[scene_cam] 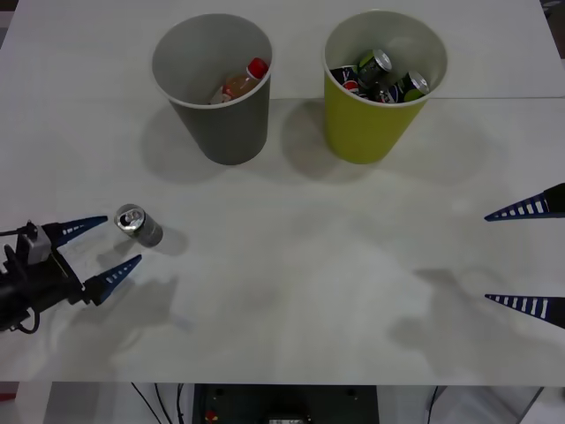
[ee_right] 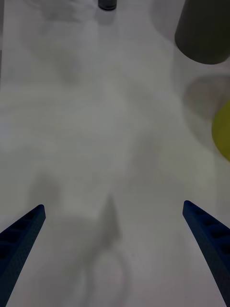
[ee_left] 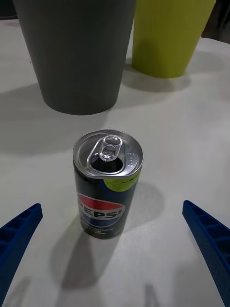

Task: Put the can into the green bin and the plastic bottle into the gray bin

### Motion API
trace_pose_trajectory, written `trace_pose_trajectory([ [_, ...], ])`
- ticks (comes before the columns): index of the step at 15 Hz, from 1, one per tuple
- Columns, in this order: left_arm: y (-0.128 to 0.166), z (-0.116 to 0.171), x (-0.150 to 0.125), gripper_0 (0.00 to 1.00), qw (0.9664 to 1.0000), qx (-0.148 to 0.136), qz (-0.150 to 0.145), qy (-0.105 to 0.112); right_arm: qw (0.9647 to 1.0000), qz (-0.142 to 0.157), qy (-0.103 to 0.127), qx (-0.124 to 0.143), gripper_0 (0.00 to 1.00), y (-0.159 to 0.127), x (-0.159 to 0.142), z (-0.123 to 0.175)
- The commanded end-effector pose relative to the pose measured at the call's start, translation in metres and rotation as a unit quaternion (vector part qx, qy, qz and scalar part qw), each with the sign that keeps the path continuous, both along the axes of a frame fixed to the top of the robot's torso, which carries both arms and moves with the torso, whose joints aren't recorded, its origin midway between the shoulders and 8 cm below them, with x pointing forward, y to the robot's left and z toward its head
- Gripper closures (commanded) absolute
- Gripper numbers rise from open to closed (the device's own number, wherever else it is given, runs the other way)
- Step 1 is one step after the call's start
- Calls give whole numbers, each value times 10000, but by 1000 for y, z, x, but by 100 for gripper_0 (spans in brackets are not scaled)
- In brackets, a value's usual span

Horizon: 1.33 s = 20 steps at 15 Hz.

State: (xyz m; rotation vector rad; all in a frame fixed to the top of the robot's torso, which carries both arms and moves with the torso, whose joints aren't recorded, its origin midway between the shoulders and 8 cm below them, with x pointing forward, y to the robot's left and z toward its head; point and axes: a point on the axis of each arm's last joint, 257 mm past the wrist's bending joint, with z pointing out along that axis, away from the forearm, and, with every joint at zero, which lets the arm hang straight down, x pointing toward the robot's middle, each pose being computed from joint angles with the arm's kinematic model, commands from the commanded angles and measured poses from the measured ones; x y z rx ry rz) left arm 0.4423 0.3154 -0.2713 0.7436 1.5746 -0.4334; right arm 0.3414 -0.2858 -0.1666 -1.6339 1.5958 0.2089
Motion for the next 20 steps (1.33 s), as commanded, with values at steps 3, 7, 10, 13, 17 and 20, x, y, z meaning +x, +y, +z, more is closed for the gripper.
trace_pose_trajectory([
  [3,-6,-4,13,0,9998,-109,175,-12,10000,1,0,0,0,0,0,0],
  [7,-16,-5,19,0,9995,-176,226,-96,10000,1,0,0,0,0,0,0],
  [10,-27,-8,25,0,9993,-211,276,-133,10000,1,0,0,0,0,0,0],
  [13,-33,-10,30,0,9992,-166,309,-170,10000,1,0,0,0,0,0,0],
  [17,-39,-9,41,0,9992,-111,336,-208,10000,1,0,0,0,0,0,0],
  [20,-42,-10,46,0,9993,-59,315,-213,10000,1,0,0,0,0,0,0],
])
